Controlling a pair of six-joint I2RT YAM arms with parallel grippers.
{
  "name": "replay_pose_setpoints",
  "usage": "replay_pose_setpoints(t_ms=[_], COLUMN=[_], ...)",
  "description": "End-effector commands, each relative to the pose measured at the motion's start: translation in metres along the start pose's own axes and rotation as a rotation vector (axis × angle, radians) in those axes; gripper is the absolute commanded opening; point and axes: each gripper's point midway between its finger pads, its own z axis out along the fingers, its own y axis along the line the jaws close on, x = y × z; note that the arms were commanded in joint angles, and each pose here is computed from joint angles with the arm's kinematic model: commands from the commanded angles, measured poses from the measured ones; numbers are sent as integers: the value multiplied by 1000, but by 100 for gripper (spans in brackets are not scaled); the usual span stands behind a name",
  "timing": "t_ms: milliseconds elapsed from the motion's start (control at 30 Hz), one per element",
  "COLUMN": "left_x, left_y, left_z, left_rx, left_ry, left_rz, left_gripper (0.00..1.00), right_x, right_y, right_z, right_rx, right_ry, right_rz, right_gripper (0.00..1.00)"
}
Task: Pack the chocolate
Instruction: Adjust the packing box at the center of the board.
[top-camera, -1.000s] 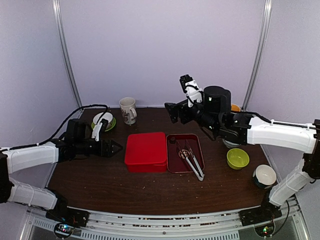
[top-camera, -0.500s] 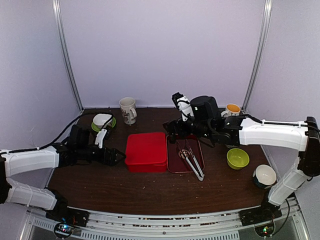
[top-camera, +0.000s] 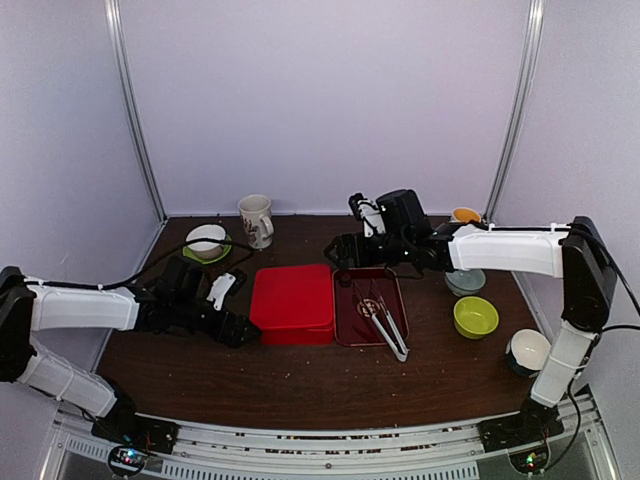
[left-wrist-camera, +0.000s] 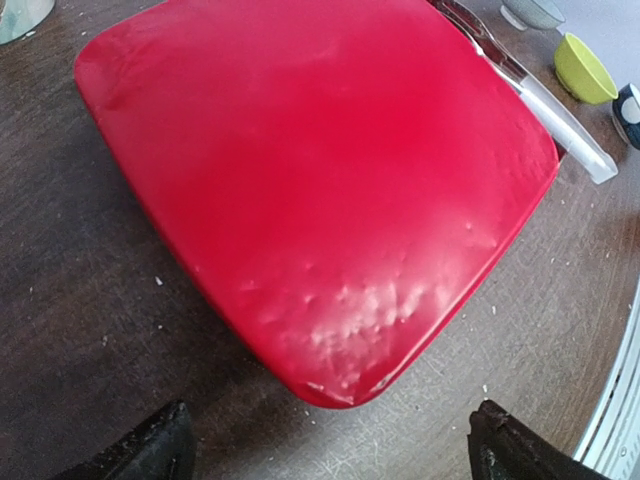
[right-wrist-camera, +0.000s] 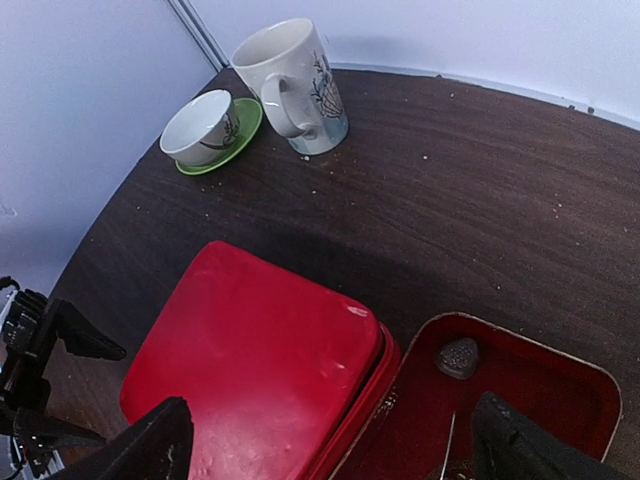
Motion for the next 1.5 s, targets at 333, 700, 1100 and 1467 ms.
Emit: replay_pose_setpoints(t_ms=[333, 700, 1100, 1467], left_x=[-22, -24, -32, -29], left_y=[-1, 2, 2, 2], left_z=[16, 25, 35, 36], left_rx=[12, 10, 27, 27], left_ry=[-11, -18, -34, -30], left_rz=[115, 124, 129, 125], left_gripper=[93, 92, 92, 92], right_x=[9, 14, 32, 42], right_y=[-22, -29, -18, 0], right_z=[49, 78, 98, 96], right_rx=[-88, -156, -292, -398], right_ry=[115, 158, 234, 264], right_rz=[81, 134, 240, 313], right_gripper=[91, 91, 88, 86])
